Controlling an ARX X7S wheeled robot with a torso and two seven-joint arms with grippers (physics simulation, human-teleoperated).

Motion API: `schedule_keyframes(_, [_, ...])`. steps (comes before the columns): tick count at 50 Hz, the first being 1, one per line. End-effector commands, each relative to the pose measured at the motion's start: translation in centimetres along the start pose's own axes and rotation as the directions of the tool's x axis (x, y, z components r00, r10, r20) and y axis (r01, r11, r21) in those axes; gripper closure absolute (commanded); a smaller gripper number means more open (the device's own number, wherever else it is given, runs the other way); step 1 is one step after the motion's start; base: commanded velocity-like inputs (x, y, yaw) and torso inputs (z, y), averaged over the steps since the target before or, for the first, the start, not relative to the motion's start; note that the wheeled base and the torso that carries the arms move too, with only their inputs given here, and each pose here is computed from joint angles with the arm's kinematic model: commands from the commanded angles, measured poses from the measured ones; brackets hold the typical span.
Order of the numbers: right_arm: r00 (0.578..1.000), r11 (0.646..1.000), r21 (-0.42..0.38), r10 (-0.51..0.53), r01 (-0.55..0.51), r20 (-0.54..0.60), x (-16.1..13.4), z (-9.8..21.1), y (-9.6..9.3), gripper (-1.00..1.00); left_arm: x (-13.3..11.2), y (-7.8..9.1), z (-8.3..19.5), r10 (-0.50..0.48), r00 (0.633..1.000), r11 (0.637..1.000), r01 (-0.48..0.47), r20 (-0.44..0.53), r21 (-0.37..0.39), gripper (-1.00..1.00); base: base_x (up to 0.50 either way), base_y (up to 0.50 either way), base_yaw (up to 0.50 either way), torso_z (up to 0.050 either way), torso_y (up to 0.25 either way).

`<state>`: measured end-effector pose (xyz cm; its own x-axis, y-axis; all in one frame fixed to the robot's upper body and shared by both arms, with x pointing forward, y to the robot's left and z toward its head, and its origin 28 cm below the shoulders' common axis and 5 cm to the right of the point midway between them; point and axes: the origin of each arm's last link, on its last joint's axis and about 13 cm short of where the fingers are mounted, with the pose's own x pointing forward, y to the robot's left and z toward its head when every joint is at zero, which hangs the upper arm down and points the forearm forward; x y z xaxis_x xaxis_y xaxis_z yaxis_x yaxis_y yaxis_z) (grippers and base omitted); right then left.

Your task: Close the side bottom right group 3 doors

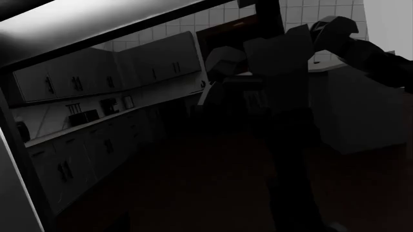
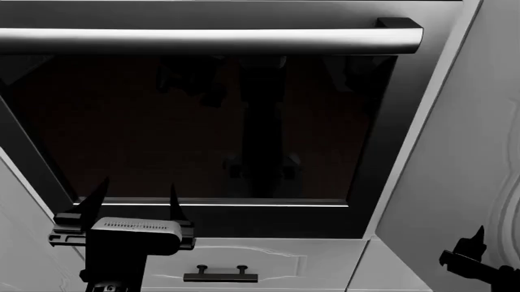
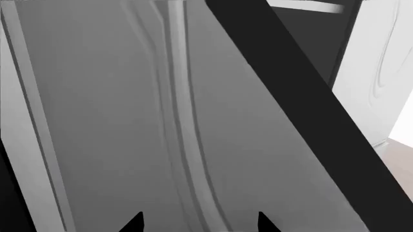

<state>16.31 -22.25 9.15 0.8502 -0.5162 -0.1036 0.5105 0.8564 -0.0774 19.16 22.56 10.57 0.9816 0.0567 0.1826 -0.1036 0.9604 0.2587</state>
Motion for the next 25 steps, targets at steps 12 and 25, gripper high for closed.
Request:
schedule_keyframes(12, [0.985,0.988,0.007,-0.157,0.157,0.066,4.6,3.1,-0.5,-1.00,0.1,-0.3,-0.1,-0.017,1.000,1.000,0.017,-0.005,0.006,-1.00,0.00,0.00,0.00,0.000,0.000])
schedule_keyframes(25, [0.979,0.980,-0.032,-0.193,0.196,0.062,7.0,3.0,-0.2,-1.00,0.3,-0.5,0.1,-0.028,1.000,1.000,0.028,-0.008,0.012,-1.00,0.00,0.00,0.00,0.000,0.000])
